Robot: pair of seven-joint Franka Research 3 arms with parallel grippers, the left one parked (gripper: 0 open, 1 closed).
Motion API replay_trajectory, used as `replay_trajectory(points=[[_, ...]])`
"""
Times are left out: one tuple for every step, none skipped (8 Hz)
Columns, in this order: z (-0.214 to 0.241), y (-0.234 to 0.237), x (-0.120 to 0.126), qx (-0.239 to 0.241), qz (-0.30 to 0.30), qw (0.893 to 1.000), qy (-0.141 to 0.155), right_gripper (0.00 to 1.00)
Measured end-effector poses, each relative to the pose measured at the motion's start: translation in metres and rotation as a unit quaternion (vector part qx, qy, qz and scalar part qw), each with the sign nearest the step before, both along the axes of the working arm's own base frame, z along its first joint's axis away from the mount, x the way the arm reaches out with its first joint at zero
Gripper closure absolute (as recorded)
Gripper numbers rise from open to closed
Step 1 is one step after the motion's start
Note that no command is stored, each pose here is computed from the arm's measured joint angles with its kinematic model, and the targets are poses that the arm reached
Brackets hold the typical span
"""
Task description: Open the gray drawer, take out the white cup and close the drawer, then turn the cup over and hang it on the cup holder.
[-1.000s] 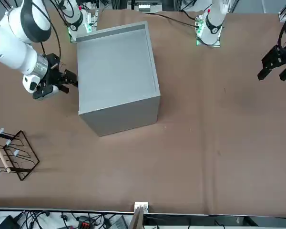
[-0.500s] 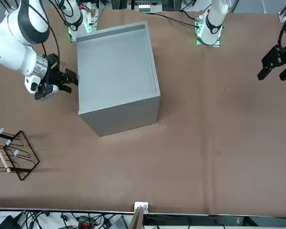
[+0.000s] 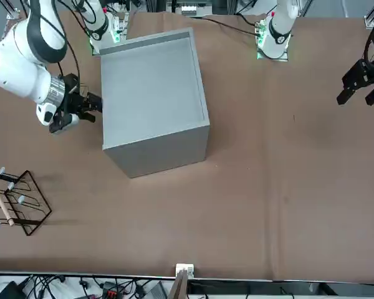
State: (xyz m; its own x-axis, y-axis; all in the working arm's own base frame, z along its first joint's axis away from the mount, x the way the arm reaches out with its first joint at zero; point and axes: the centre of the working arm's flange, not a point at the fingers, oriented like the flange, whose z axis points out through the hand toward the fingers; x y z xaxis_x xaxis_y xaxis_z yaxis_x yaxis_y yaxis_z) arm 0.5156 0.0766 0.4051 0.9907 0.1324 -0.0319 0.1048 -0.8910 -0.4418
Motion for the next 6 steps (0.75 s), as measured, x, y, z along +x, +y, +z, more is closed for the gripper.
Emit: replay_trajectory(points=[[-0.003,0.000,0.001,0.007,0.003,1.000,-0.001,0.00],[-0.005,-0.002,0.002,0.011,0.011,1.000,-0.006,0.00],[-0.006,-0.003,0.003,0.011,0.018,1.000,-0.010,0.00],[-0.009,-0.005,0.004,0.011,0.021,1.000,-0.012,0.00],[-0.015,-0.005,0.005,0.009,0.024,1.000,-0.009,0.00],[-0.021,-0.004,0.006,0.009,0.028,1.000,-0.008,0.00]])
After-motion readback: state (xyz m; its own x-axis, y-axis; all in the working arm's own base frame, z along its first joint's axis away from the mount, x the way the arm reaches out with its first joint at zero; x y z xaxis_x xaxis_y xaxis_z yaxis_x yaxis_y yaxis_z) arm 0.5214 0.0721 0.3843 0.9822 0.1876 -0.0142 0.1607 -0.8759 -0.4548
